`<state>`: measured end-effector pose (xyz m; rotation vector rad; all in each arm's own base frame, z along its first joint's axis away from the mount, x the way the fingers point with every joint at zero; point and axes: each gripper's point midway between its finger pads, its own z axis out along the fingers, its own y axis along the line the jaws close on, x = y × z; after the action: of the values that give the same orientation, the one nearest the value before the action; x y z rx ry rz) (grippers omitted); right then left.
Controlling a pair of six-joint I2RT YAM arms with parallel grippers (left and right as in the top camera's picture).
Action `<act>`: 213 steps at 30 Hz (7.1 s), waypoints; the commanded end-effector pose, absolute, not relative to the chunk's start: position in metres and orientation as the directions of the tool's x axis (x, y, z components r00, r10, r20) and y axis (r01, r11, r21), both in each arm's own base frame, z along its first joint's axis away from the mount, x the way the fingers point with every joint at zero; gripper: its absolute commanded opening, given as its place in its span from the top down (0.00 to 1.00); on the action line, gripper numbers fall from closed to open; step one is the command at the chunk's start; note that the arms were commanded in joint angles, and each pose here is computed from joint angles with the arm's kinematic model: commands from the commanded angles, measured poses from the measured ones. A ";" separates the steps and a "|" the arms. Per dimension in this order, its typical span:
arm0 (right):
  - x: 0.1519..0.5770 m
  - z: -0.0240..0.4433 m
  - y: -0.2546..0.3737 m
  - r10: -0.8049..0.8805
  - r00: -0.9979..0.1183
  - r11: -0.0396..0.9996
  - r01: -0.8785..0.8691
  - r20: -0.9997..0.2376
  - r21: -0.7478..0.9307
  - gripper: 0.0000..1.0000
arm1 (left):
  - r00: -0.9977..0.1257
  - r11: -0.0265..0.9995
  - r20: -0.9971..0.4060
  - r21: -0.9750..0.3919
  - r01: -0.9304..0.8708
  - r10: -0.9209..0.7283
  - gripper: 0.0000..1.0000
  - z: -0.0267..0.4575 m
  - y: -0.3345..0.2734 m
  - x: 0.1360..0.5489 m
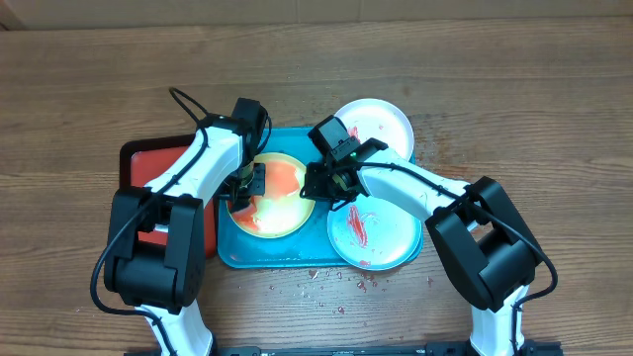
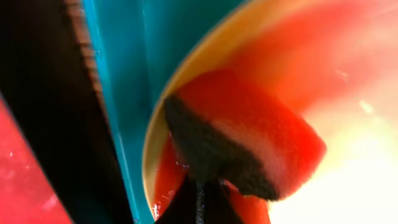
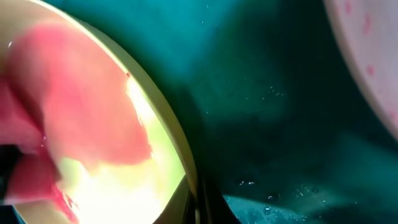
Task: Clean dirty plates on tray and stack at the side
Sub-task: 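Scrub the yellow plate with the sponge while the right gripper holds it, then lift the sponge away from the plate with the left gripper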
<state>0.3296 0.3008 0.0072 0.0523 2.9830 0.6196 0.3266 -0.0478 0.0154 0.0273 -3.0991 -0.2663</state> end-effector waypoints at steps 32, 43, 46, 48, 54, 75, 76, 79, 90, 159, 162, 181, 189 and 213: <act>0.331 -0.005 0.295 0.070 -0.995 0.928 0.039 -0.072 0.371 0.96 | -0.995 0.996 0.094 0.072 0.052 0.045 0.96 0.005 -0.062 0.314; 0.332 -0.005 0.295 0.071 -0.995 0.927 0.038 -0.076 0.374 0.96 | -0.919 0.856 -0.003 -0.362 0.368 0.394 0.96 0.015 -0.133 0.308; 0.332 -0.005 0.295 0.071 -0.995 0.927 0.038 -0.076 0.374 0.96 | -0.940 0.877 -0.041 -0.349 0.331 0.338 0.96 0.014 -0.135 0.323; 0.332 -0.005 0.295 0.071 -0.995 0.927 0.038 -0.076 0.374 0.96 | -0.950 0.895 -0.043 -0.326 0.306 0.309 0.96 0.013 -0.133 0.327; 0.332 -0.005 0.295 0.071 -0.994 0.927 0.038 -0.077 0.374 0.96 | -0.990 0.989 0.039 0.052 0.136 0.134 0.96 0.004 -0.067 0.328; 0.334 -0.004 0.296 0.069 -0.994 0.926 0.032 -0.086 0.375 0.96 | -0.912 0.990 -0.386 0.063 0.129 0.143 0.96 0.024 -0.140 0.413; 0.334 -0.004 0.296 0.069 -0.994 0.926 0.032 -0.086 0.375 0.96 | -0.913 0.985 -0.371 0.013 0.175 0.167 0.96 0.022 -0.150 0.409; 0.334 -0.004 0.295 0.070 -0.994 0.927 0.034 -0.083 0.375 0.96 | -0.915 0.939 -0.302 -0.131 0.317 0.267 0.96 0.018 -0.176 0.386; 0.338 -0.002 0.286 0.076 -0.997 0.870 0.065 -0.003 0.488 0.96 | -0.944 0.907 -0.030 -0.267 0.325 0.329 0.96 0.011 -0.149 0.322; 0.341 -0.006 0.282 0.088 -0.996 0.854 0.075 -0.001 0.515 0.96 | -0.871 0.776 0.014 -0.463 0.429 0.490 0.96 0.025 -0.167 0.282; 0.340 -0.006 0.282 0.088 -0.996 0.854 0.075 -0.001 0.515 0.96 | -0.856 0.730 -0.078 -0.488 0.479 0.511 0.96 0.028 -0.178 0.294; 0.339 -0.007 0.281 0.088 -0.996 0.856 0.078 0.004 0.511 0.96 | -0.941 0.912 -0.308 0.328 -0.245 -0.142 0.96 0.024 -0.038 0.381; 0.340 -0.007 0.282 0.088 -0.996 0.855 0.076 0.001 0.513 0.96 | -0.970 0.966 0.089 -0.146 0.213 0.227 0.96 0.008 -0.120 0.305; 0.339 -0.007 0.281 0.089 -0.996 0.857 0.078 0.003 0.509 0.96 | -0.934 0.982 -0.358 0.166 -0.086 -0.022 0.96 0.023 -0.075 0.412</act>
<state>0.3456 0.2870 0.0058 0.1211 2.9708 0.8586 0.4069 -0.1224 0.0223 -0.1877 -3.4606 0.1131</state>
